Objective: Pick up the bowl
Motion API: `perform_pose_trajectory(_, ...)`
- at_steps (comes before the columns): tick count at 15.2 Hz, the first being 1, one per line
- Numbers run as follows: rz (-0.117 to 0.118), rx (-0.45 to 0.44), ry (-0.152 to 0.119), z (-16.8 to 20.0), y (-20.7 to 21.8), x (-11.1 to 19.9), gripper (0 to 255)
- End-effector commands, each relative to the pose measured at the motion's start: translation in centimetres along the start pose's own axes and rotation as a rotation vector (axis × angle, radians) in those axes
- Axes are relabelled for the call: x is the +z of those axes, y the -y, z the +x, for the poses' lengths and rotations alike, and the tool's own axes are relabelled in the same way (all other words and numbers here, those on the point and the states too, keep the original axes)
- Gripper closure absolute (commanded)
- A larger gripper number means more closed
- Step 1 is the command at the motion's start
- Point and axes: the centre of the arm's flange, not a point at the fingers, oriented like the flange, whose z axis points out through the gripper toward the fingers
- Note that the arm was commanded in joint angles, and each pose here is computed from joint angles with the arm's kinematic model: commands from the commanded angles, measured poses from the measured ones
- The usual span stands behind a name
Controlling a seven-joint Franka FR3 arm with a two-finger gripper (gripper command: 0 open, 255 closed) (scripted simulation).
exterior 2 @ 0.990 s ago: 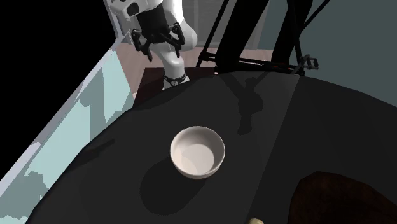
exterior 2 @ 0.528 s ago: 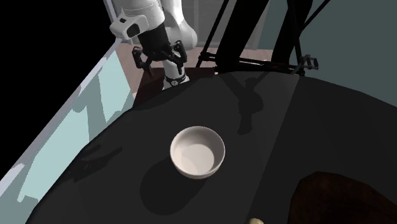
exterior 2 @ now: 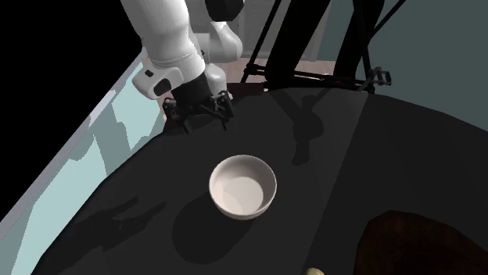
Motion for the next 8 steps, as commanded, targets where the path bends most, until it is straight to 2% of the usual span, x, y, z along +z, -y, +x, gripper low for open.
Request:
perform_pose_trajectory(1,0.003,0.005,-0.007,2.3,0.4,1.0,0)
perform_pose_trajectory(8,0.014,0.022,-0.031,10.5,0.9,4.4,0)
